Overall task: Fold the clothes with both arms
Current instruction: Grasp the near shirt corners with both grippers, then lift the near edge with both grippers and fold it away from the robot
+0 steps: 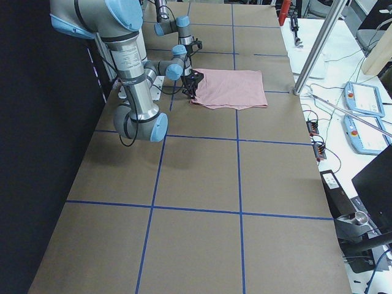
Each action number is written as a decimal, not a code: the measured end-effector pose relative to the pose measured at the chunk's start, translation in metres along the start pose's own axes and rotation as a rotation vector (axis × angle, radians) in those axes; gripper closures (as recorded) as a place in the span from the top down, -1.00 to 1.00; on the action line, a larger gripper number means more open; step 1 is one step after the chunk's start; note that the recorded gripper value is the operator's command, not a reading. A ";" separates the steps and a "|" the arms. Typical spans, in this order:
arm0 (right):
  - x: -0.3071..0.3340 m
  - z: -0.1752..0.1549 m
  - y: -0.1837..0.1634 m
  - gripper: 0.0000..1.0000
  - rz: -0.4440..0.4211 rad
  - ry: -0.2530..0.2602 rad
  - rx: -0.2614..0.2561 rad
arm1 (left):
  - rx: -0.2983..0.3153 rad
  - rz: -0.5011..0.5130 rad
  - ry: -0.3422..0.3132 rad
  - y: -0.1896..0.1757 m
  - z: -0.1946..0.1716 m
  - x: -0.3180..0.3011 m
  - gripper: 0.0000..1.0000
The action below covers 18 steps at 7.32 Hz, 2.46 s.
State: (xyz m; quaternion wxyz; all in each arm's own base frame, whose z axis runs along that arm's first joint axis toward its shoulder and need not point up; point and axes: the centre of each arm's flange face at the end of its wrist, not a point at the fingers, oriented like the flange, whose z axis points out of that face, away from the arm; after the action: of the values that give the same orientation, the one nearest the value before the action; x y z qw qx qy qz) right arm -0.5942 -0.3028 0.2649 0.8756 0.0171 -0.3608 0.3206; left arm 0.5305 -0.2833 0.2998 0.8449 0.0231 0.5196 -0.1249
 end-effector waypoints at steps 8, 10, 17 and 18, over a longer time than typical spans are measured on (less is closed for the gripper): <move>0.023 -0.168 -0.025 -1.00 0.009 -0.039 -0.074 | -0.105 0.017 0.029 0.026 -0.186 0.056 -1.00; 0.019 -0.185 -0.026 -1.00 -0.006 -0.024 -0.079 | -0.110 0.031 0.010 0.023 -0.210 0.062 -1.00; -0.100 -0.060 -0.094 -1.00 -0.023 -0.076 0.039 | 0.062 0.119 -0.107 -0.109 -0.102 0.047 -1.00; -0.108 -0.043 -0.096 -1.00 -0.024 -0.081 0.044 | 0.069 0.121 -0.119 -0.121 -0.084 0.041 -1.00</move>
State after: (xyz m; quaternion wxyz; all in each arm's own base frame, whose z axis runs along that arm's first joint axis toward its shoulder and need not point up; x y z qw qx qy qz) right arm -0.5702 -0.4274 0.1830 0.8636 0.0535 -0.3885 0.3168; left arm 0.4460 -0.3934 0.2362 0.8789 0.0763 0.4617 -0.0927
